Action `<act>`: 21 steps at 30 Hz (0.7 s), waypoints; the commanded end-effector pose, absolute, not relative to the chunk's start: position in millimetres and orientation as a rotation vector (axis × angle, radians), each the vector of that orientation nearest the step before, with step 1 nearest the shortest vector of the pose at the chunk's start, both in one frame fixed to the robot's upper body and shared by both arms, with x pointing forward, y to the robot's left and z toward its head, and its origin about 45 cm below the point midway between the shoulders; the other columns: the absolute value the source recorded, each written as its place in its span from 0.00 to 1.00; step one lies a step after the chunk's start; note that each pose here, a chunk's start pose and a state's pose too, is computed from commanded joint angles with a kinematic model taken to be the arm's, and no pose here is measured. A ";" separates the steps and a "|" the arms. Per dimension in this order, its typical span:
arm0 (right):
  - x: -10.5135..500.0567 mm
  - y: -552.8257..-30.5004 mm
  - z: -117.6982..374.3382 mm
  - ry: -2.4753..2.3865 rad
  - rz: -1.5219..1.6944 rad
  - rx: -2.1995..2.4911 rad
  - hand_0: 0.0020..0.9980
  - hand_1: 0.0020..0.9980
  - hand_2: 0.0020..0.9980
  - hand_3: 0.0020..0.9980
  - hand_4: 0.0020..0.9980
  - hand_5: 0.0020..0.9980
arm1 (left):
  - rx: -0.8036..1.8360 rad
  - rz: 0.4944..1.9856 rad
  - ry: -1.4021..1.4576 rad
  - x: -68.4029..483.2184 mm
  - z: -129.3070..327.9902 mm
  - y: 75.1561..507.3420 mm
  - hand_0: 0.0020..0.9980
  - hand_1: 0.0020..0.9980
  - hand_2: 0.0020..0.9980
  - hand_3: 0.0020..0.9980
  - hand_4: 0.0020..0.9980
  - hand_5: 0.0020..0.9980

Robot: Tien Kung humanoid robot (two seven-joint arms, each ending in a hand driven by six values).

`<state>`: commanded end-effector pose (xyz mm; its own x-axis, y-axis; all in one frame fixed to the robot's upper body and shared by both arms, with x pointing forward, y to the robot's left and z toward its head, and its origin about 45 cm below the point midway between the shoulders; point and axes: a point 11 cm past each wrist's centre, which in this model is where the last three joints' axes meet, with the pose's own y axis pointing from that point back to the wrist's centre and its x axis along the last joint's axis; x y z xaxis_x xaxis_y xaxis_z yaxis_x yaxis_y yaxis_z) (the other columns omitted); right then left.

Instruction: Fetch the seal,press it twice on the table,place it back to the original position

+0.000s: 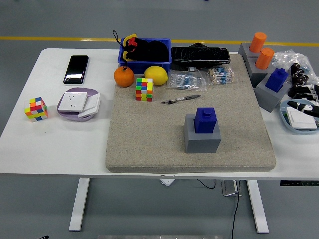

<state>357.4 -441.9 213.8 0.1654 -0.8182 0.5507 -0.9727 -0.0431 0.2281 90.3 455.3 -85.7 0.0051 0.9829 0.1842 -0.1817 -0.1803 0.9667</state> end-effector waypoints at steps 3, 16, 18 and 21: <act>351.9 -451.1 210.6 -1.712 0.342 1.872 0.89 0.82 0.79 0.75 1.00 0.48 | 1.218 1.402 0.961 91.1 -85.3 455.8 0.79 0.75 0.74 0.78 0.80 0.47; 335.6 -463.3 192.8 -1.706 0.266 1.820 0.89 0.81 0.79 0.74 1.00 0.46 | 1.230 1.395 0.943 95.7 -82.9 459.0 0.80 0.75 0.74 0.78 0.80 0.48; 335.4 -464.0 192.8 -1.713 0.265 1.818 0.88 0.81 0.79 0.75 1.00 0.46 | 1.232 1.393 0.942 95.9 -82.8 458.9 0.79 0.75 0.74 0.78 0.80 0.48; 334.0 -465.8 192.5 -1.711 0.263 1.810 0.88 0.81 0.79 0.75 1.00 0.46 | 1.235 1.392 0.942 95.0 -82.6 459.8 0.79 0.75 0.74 0.78 0.80 0.48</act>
